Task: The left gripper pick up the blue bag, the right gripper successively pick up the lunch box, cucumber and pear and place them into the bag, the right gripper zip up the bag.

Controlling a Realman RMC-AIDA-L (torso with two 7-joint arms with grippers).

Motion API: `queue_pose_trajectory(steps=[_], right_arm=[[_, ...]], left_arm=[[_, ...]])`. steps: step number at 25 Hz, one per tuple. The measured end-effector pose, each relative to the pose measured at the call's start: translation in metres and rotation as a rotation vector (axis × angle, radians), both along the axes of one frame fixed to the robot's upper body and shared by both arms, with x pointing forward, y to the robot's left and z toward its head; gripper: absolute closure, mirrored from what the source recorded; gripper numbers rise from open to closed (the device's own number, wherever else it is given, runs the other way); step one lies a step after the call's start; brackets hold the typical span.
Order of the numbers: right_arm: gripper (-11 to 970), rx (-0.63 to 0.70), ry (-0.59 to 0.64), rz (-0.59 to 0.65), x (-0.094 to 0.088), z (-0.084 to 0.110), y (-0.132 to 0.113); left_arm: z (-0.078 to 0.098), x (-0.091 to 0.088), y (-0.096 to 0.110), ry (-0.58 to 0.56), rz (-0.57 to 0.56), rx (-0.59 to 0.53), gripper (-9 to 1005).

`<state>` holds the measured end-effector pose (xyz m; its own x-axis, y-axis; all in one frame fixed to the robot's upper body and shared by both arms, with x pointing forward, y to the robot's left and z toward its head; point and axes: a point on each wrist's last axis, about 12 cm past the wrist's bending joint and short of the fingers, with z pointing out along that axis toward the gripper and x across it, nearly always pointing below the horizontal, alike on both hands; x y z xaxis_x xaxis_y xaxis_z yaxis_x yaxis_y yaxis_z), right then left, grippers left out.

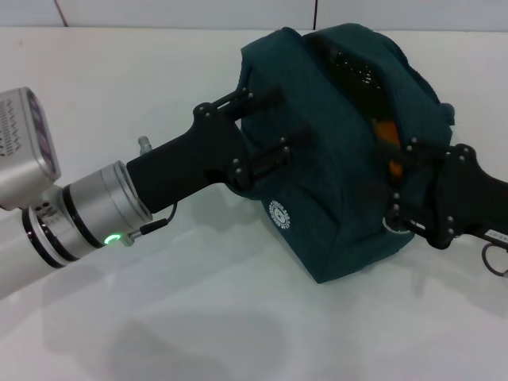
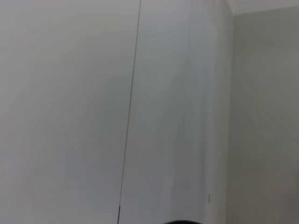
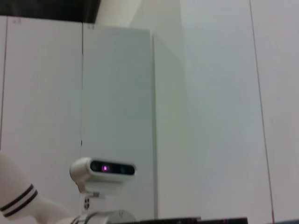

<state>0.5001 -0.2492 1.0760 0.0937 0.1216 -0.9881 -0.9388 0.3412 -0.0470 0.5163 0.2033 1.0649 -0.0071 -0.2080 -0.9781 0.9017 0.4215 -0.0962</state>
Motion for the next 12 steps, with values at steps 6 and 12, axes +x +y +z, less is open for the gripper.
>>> queue_pose_trajectory(steps=[6,12], right_arm=[[520,0.070,-0.009,-0.038,0.006,0.009,-0.002],[524,0.122,-0.038,0.004,0.005,0.020,-0.005]], left_arm=[[0.001,0.001,-0.001,-0.006,-0.006,0.003,354],[0.001,0.001,-0.003,-0.012,-0.018,0.012,354]])
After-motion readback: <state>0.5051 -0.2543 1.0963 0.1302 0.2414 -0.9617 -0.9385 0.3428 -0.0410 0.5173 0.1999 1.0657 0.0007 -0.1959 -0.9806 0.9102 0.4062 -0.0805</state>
